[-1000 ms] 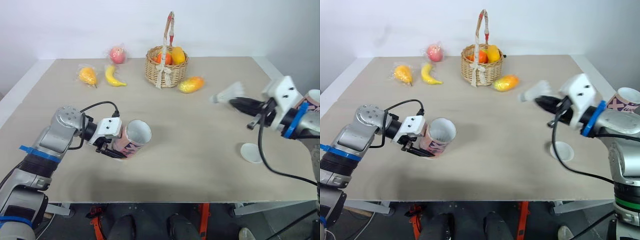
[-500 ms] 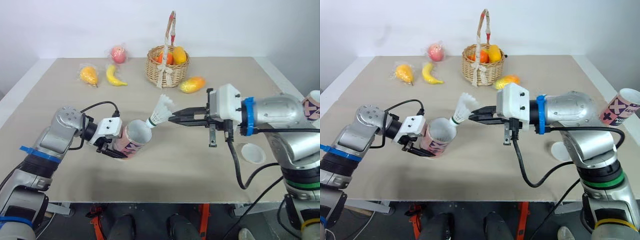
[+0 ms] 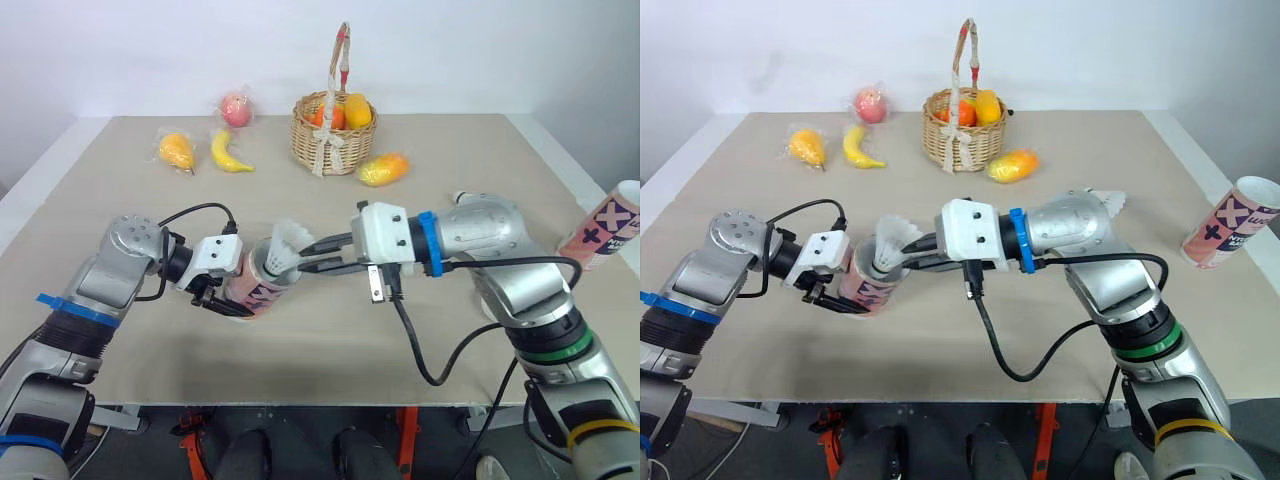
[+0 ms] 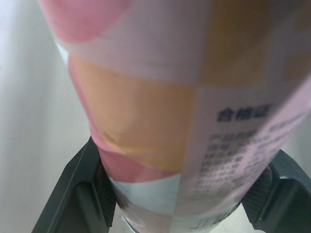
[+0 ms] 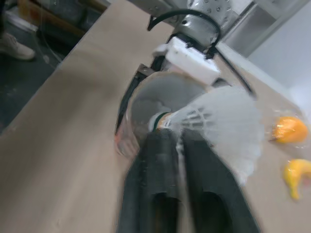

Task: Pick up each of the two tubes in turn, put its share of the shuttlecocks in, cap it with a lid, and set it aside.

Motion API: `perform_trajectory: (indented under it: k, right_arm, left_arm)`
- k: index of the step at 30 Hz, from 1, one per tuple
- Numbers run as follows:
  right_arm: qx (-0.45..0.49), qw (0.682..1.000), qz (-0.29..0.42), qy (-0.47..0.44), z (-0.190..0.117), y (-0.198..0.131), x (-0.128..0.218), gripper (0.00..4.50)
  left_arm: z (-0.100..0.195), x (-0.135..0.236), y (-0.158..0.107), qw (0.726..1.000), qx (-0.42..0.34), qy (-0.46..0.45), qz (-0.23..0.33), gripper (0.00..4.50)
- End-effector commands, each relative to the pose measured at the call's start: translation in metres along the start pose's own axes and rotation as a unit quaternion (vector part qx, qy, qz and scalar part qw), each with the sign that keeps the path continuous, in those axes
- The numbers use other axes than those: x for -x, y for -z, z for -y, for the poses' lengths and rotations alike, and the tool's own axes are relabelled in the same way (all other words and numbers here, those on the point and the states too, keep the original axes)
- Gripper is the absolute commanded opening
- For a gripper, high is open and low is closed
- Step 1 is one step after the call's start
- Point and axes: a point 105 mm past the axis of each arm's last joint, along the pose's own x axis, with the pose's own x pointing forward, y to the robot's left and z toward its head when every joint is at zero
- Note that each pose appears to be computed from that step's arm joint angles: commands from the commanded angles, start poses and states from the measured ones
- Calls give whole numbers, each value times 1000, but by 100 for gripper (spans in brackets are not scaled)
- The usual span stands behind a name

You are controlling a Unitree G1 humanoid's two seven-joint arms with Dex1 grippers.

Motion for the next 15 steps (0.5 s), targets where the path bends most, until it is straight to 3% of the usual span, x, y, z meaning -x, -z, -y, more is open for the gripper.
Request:
perform_trajectory:
  k: [1,2,5,9,12,15]
  right_arm:
    - [-15,1000,11,14,8,-11,18,239]
    - [-26,999,16,17,8,-12,26,276]
    - [-65,996,20,53,15,-9,54,276]
    - [-122,967,-64,213,41,44,105,276]
    - [-183,894,-148,380,53,106,164,276]
    - [-255,807,-164,506,52,148,211,276]
  left_arm:
    - [10,-12,8,999,14,31,-9,290]
    - [10,-12,8,999,14,31,-9,290]
    - [11,-12,8,999,15,31,-8,290]
    - [11,-11,8,999,17,26,-8,290]
    - [12,-11,9,1000,19,23,-7,290]
    - [13,-11,10,1000,20,23,-6,290]
